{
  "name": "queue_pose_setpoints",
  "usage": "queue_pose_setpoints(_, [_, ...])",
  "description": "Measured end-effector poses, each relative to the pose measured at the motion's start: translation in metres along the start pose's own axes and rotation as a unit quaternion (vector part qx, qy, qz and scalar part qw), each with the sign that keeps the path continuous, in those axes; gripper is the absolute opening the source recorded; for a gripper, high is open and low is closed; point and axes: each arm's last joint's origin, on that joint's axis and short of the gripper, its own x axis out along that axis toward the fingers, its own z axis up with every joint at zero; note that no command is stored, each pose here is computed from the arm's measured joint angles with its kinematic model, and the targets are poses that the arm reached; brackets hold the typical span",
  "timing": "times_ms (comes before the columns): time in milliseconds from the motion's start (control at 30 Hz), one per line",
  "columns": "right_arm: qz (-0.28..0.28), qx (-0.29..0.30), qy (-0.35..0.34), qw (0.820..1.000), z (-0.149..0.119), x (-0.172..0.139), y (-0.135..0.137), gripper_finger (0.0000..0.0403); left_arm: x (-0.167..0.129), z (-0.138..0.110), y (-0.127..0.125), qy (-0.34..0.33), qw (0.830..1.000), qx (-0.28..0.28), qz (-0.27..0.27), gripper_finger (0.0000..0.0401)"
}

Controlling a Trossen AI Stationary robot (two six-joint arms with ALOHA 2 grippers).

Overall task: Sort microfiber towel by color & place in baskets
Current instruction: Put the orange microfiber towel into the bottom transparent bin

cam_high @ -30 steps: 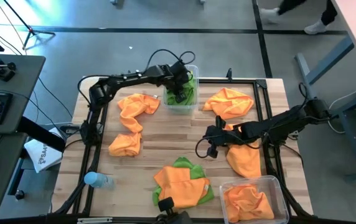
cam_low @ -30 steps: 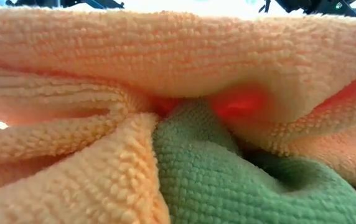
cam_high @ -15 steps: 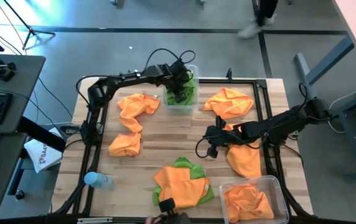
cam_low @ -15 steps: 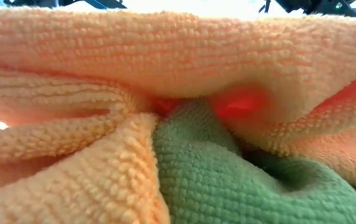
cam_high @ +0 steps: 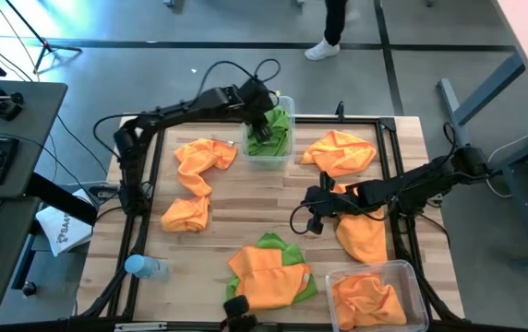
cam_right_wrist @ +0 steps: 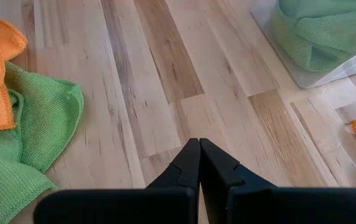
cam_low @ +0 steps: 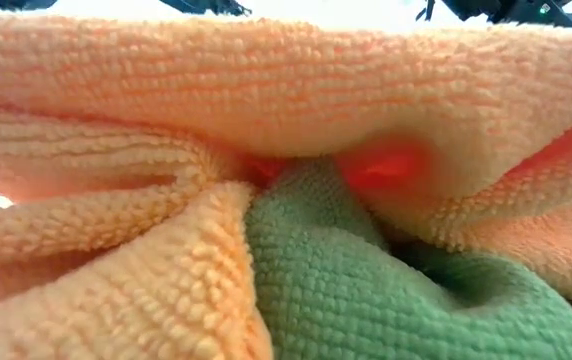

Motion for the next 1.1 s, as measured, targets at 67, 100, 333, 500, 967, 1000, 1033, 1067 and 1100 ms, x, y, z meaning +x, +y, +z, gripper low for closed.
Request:
queue_pose_setpoints(67, [0.000,0.000,0.000,1.000,0.000,0.000,0.000,0.0000,-0.019,0.000,0.003,-0.003,1.000,0.000,0.009,0.0090])
queue_pose_setpoints(100, [0.000,0.000,0.000,1.000,0.000,0.000,0.000,0.0000,-0.029,0.001,0.004,-0.008,1.000,-0.001,0.016,0.0090])
queue_pose_setpoints(333, [-0.002,0.000,-0.001,1.000,0.000,0.000,0.000,0.0000,-0.092,-0.014,0.015,-0.006,0.998,-0.035,0.043,0.0090])
queue_pose_setpoints(500, [-0.003,0.012,-0.001,1.000,0.000,0.000,0.000,0.0000,-0.106,-0.052,0.012,0.008,0.995,-0.057,0.078,0.0090])
queue_pose_setpoints(967, [-0.009,0.013,-0.004,1.000,0.000,0.000,-0.001,0.0000,-0.085,-0.166,-0.008,0.031,0.992,-0.110,0.046,0.0090])
queue_pose_setpoints(1000, [-0.010,0.013,-0.004,1.000,0.000,0.000,-0.001,0.0000,-0.081,-0.171,-0.009,0.039,0.991,-0.121,0.048,0.0090])
queue_pose_setpoints(1033, [-0.010,0.013,-0.004,1.000,0.000,0.000,-0.001,0.0000,-0.076,-0.174,-0.010,0.047,0.989,-0.132,0.053,0.0090])
queue_pose_setpoints(1067, [-0.010,0.013,-0.005,1.000,0.000,0.000,-0.001,0.0000,-0.072,-0.178,-0.010,0.054,0.987,-0.142,0.060,0.0090])
queue_pose_setpoints(1100, [-0.010,0.013,-0.004,1.000,0.000,0.000,-0.001,0.0000,-0.068,-0.181,-0.011,0.062,0.985,-0.149,0.065,0.0090])
